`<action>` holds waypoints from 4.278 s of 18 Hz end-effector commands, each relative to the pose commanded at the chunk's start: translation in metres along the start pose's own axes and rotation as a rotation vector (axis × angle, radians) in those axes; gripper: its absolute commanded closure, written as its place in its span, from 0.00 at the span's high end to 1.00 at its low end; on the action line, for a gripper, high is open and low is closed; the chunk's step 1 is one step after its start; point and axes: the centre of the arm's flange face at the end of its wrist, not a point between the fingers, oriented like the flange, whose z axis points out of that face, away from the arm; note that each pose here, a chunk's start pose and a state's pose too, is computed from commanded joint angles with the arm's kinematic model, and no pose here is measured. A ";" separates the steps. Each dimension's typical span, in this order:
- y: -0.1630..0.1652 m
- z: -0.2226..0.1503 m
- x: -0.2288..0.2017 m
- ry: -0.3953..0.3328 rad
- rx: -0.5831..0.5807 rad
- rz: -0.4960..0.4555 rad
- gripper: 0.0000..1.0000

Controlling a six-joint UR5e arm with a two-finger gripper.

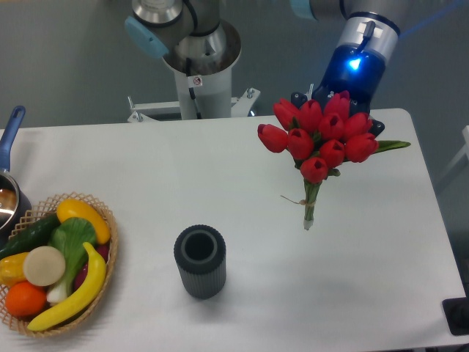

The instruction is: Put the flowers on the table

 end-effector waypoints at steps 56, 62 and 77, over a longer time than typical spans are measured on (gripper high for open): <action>0.100 0.125 0.051 -0.130 -1.048 0.270 0.43; 0.130 0.143 0.046 -0.108 -1.150 0.273 0.43; 0.194 0.177 0.054 0.006 -1.244 0.255 0.44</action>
